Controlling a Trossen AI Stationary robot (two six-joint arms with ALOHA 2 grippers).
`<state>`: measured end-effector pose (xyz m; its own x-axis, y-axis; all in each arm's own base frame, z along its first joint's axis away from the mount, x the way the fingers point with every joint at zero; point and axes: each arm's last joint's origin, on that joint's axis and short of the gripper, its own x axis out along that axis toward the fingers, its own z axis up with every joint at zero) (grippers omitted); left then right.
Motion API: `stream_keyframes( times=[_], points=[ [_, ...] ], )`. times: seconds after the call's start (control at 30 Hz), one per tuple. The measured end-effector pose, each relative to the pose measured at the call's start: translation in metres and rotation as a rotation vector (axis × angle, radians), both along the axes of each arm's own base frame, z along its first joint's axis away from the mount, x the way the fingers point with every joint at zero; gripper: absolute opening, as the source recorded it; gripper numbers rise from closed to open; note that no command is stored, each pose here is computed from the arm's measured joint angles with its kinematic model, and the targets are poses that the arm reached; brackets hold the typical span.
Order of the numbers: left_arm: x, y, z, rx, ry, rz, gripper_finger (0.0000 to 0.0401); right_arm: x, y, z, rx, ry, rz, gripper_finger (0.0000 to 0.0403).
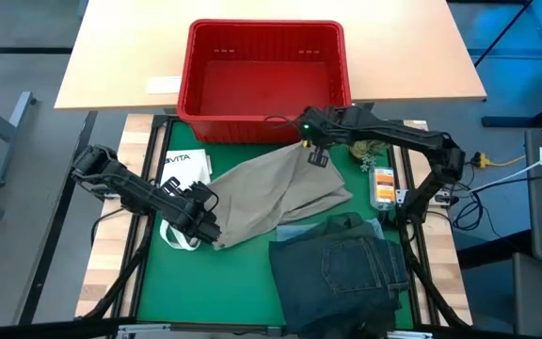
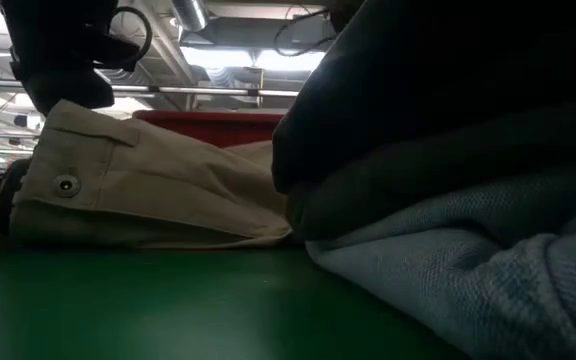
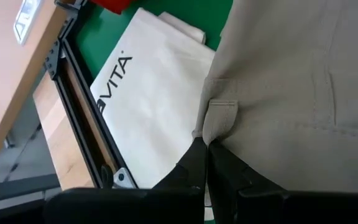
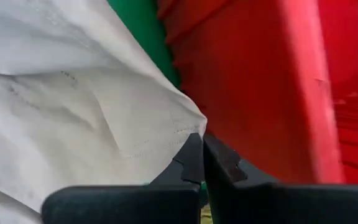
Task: Fold Laundry from Bin
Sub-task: Fold the brown shorts
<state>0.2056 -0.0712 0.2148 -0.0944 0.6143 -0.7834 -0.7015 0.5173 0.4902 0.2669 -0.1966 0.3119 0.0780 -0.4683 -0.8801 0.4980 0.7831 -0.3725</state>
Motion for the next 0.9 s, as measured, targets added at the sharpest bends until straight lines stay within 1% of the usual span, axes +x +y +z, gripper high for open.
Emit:
stream_keyframes(
  times=[0.13, 0.2, 0.27, 0.43, 0.53, 0.67, 0.8, 0.9],
  points=[
    [0.0, 0.0, -0.001, -0.002, 0.001, 0.0, 0.0002, 0.007, -0.004, -0.013, 0.021, 0.032, 0.002, 0.0003],
    [0.0, 0.0, -0.001, -0.005, 0.02, -0.025, 0.0013, 0.01, -0.006, -0.017, 0.03, 0.045, 0.002, 0.0003],
    [-0.001, -0.001, -0.001, -0.005, 0.035, -0.048, 0.0031, 0.011, -0.007, -0.02, 0.034, 0.051, 0.001, 0.0003],
    [0.0, -0.001, -0.001, 0.0, 0.033, -0.05, 0.0086, 0.012, -0.008, -0.021, 0.025, 0.053, -0.002, 0.0009],
    [0.0, 0.0, -0.001, 0.003, 0.014, -0.025, 0.0109, 0.012, -0.008, -0.021, 0.02, 0.053, -0.011, 0.0041],
    [0.003, -0.001, 0.006, -0.006, 0.007, -0.03, 0.0118, 0.011, -0.009, -0.021, -0.004, 0.054, -0.053, 0.011],
    [0.008, -0.003, 0.023, -0.021, 0.044, -0.104, 0.0117, 0.01, -0.009, -0.021, -0.033, 0.076, -0.065, 0.0173],
    [0.008, -0.005, 0.035, -0.028, 0.123, -0.2, 0.0116, 0.009, -0.009, -0.021, -0.032, 0.101, -0.055, 0.0205]
  ],
)
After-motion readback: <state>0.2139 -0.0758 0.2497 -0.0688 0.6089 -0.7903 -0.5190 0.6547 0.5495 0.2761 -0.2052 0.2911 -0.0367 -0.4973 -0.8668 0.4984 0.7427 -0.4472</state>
